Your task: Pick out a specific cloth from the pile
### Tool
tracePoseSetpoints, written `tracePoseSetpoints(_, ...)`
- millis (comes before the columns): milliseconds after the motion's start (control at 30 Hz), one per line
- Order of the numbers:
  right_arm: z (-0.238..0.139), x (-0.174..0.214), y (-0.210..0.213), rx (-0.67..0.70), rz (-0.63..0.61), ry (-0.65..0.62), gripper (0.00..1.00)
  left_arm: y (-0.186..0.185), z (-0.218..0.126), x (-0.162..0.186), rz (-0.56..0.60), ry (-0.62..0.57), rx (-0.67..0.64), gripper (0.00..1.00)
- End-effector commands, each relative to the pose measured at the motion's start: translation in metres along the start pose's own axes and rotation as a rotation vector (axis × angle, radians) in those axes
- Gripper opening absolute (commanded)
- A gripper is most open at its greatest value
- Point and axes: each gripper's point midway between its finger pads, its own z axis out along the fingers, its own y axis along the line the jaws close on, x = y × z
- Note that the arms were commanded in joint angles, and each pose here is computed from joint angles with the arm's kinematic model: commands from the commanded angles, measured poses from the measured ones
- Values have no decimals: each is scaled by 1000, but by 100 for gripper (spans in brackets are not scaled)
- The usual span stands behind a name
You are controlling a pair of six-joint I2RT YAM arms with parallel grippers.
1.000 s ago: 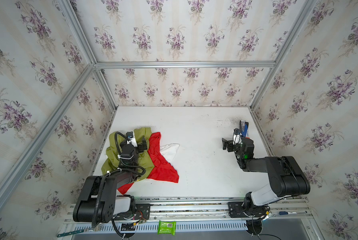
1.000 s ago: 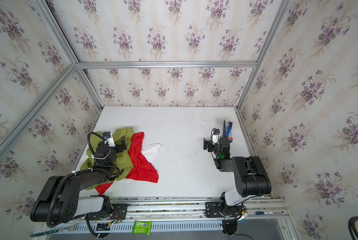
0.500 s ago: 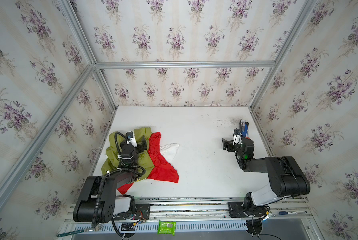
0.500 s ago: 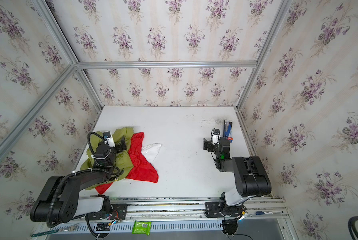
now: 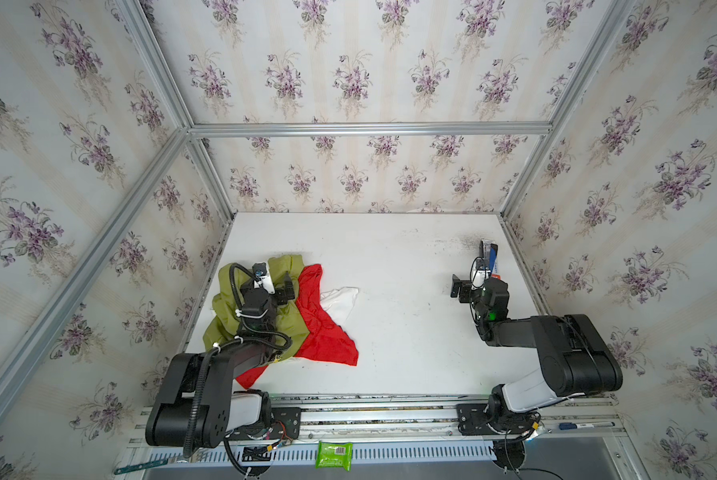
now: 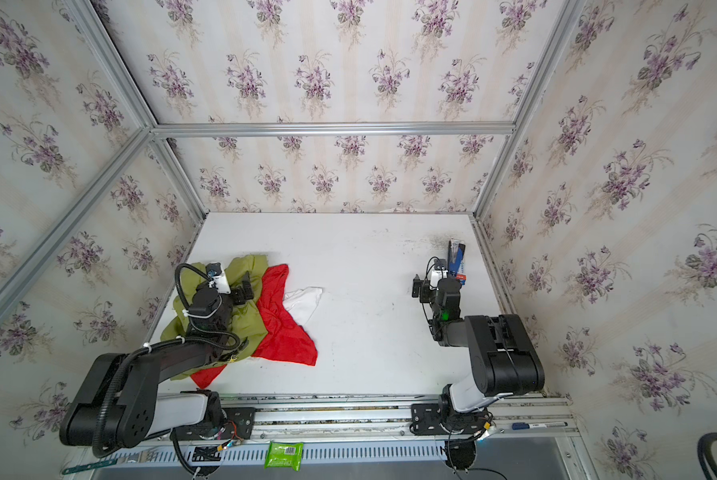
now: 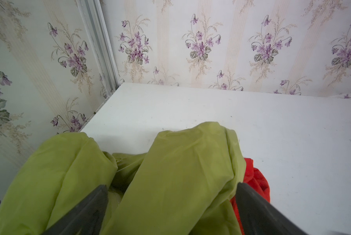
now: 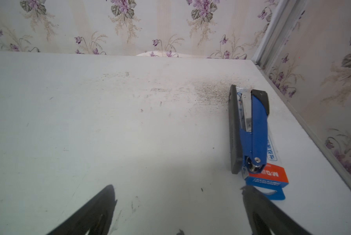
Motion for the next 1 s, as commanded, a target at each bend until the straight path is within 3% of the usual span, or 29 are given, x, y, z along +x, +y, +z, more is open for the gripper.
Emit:
tracePoseSetpoints(0, -12, -23, -10, 94, -6, -80, 100, 6, 1, -9, -11, 24, -40, 100)
tracePoseSetpoints(67, -19, -30, -8, 99, -26, -80, 100, 13, -5, -22, -31, 2, -74, 100)
tracePoseSetpoints(167, -31, -51, -2, 114, -66, -102, 100, 34, -10, -30, -86, 76, -204, 100)
tracePoseSetpoints(300, -54, -85, 6, 103, 88, -174, 100, 38, -20, -48, -105, 138, -249, 100)
tracePoseSetpoints(467, -59, -89, 39, -79, 274, -92, 100, 24, -36, -69, -166, 170, -211, 100)
tracePoseSetpoints(600, -57, -81, 68, -198, 360, -41, 100, -3, -46, -69, -253, 275, -71, 100)
tracePoseSetpoints(867, -72, -59, 167, -541, 192, 47, 100, -44, -65, -40, -349, 572, 86, 100)
tracePoseSetpoints(967, -98, -49, 221, -813, 66, 33, 100, -56, -72, -31, -331, 629, 135, 100)
